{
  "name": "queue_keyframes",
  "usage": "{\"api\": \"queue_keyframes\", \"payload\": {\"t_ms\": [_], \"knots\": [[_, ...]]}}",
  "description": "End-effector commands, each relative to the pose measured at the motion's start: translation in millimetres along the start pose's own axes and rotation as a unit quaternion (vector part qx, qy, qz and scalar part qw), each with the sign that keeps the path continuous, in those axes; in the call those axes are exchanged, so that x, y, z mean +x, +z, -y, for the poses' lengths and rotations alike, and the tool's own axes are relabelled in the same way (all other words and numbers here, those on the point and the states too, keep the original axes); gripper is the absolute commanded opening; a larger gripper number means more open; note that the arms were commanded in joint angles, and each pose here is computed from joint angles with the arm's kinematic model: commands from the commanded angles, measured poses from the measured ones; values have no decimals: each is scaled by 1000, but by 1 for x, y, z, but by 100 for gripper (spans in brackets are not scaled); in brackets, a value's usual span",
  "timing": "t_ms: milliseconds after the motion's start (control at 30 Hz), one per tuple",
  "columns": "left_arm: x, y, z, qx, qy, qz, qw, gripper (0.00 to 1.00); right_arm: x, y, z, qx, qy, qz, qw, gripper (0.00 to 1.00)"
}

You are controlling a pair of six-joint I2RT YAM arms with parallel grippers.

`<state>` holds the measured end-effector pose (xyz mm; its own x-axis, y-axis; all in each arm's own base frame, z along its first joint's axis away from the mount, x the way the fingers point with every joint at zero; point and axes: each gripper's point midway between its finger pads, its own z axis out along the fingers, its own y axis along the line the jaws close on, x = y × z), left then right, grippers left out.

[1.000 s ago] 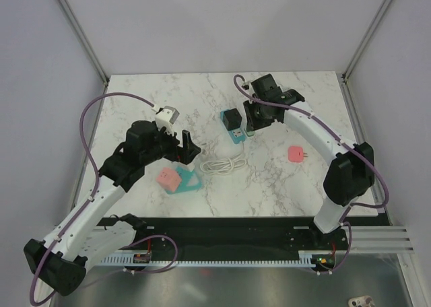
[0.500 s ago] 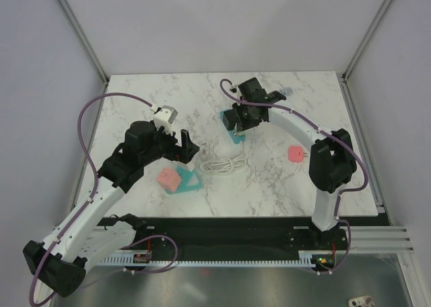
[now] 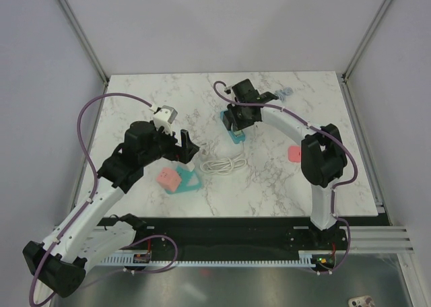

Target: Insert the plug

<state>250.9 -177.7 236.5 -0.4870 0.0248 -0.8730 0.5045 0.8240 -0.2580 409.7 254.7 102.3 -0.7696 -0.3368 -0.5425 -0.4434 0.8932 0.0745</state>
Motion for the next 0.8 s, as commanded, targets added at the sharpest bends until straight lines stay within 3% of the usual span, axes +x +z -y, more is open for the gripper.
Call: {"api": "queue_keyframes", "payload": {"t_ms": [0,767], "knots": [[-10,-3,-2,-3,22,24,999,99,-16,2,-1,15,-12,27,999,0],[-9,-4,-5,-9,22,24,999,99,22,21,3,30,-18,-13,999,0]]}}
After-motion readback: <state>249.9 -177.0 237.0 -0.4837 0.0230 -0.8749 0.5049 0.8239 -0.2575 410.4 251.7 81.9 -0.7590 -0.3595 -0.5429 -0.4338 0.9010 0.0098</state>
